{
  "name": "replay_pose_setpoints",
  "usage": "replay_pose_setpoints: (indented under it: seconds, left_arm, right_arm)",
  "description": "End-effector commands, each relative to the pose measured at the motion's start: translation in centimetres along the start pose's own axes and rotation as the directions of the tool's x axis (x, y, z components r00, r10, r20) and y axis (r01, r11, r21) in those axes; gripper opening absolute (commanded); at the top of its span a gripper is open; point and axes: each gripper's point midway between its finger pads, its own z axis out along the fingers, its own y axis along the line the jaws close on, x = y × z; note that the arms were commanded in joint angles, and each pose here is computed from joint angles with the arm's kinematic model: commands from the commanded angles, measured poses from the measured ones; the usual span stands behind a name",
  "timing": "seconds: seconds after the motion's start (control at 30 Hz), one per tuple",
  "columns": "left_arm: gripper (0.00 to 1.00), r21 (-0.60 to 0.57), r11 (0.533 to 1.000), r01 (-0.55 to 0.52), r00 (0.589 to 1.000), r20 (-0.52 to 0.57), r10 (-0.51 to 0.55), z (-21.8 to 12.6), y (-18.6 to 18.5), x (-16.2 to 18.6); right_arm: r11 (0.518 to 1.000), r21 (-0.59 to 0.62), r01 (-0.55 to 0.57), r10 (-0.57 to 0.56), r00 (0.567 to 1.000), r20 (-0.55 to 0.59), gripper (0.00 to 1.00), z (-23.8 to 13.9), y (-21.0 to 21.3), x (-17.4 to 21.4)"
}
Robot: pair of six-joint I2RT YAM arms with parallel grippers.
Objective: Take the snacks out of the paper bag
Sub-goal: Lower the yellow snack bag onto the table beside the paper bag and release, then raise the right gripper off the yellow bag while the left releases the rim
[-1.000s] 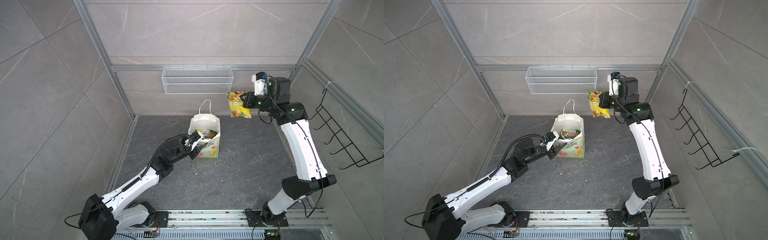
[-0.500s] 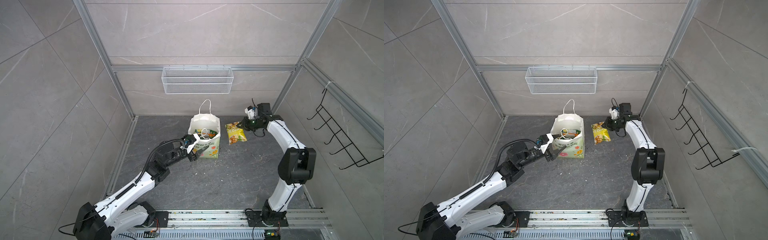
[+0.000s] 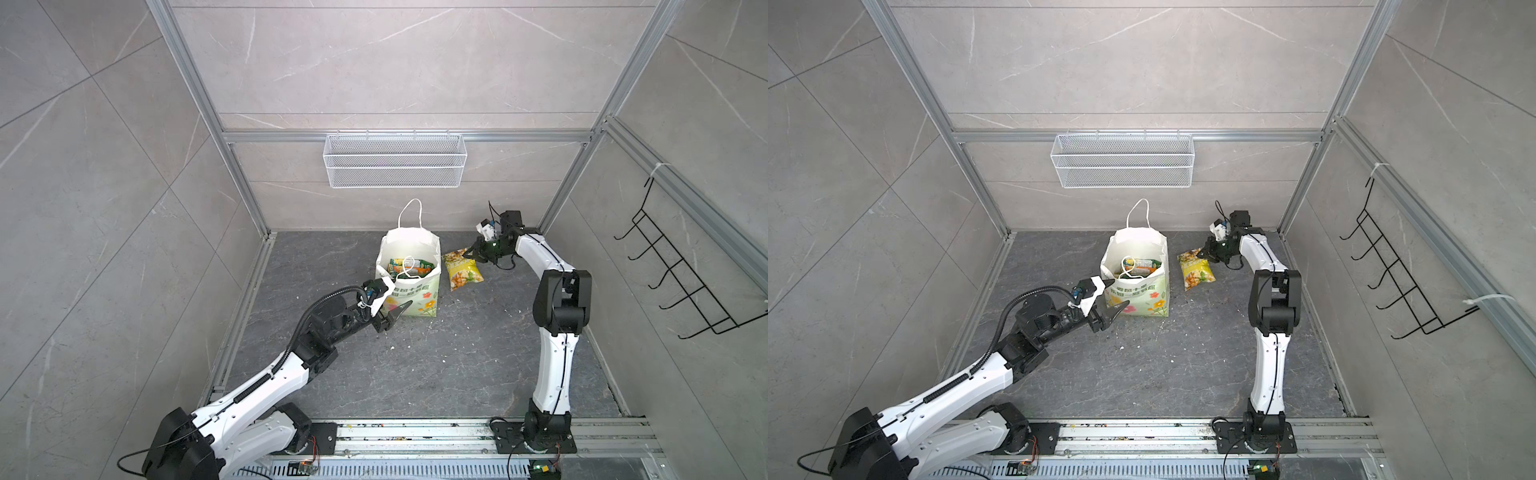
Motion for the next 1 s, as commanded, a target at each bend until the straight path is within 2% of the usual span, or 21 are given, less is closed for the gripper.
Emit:
replay_pose_setpoints:
  seconds: [0.0,0.17,0.4,0.47,0.57,0.63,0.77,0.87,0.97]
  left_arm:
    - [0.70,-0.047,0.999,-0.011,0.997,0.082,0.015,-1.1,0.6,-2.2]
    - [0.70,-0.062,0.998,-0.012,0.997,0.073,0.016,-1.9,0.6,-1.9]
    - [0.72,-0.081,0.996,-0.023,0.998,0.055,0.028,-2.2,0.8,-1.4]
    - [0.72,-0.097,0.995,-0.025,0.999,0.045,0.030,-2.0,1.0,-1.0]
    - [0.72,-0.102,0.994,-0.022,0.999,0.047,0.027,-1.9,1.2,-1.2]
    - [0.72,-0.102,0.994,-0.029,0.998,0.045,0.033,-1.9,1.2,-1.0]
    - [0.73,-0.123,0.992,-0.029,0.999,0.039,0.034,-1.7,1.6,-1.1]
    - [0.73,-0.116,0.993,-0.039,0.999,0.028,0.043,-1.6,1.5,-0.9]
    - [0.74,-0.129,0.991,-0.043,0.999,0.027,0.046,-1.6,1.8,-1.1]
  right_arm:
    - [1.000,0.024,-0.021,0.022,0.997,-0.070,0.09,0.9,-1.7,1.1]
    - [0.998,0.061,-0.010,0.014,0.997,-0.078,0.32,1.0,-2.7,0.7]
    - [0.983,0.181,0.004,0.004,0.999,-0.043,0.41,-1.5,-3.2,-1.1]
    - [0.962,0.274,-0.007,0.013,1.000,-0.020,0.44,-3.3,-3.5,-1.5]
    - [0.934,0.358,0.009,-0.020,0.999,0.027,0.62,-5.5,-2.3,-1.6]
    - [0.892,0.451,0.013,-0.041,0.998,0.052,0.68,-7.0,-1.9,-1.2]
    - [0.836,0.543,0.084,-0.112,0.994,0.018,0.81,-7.2,0.6,1.0]
    - [0.802,0.579,0.150,-0.185,0.983,0.003,0.81,-6.1,2.6,2.8]
    - [0.790,0.595,0.148,-0.164,0.986,-0.027,0.81,-5.1,2.8,4.4]
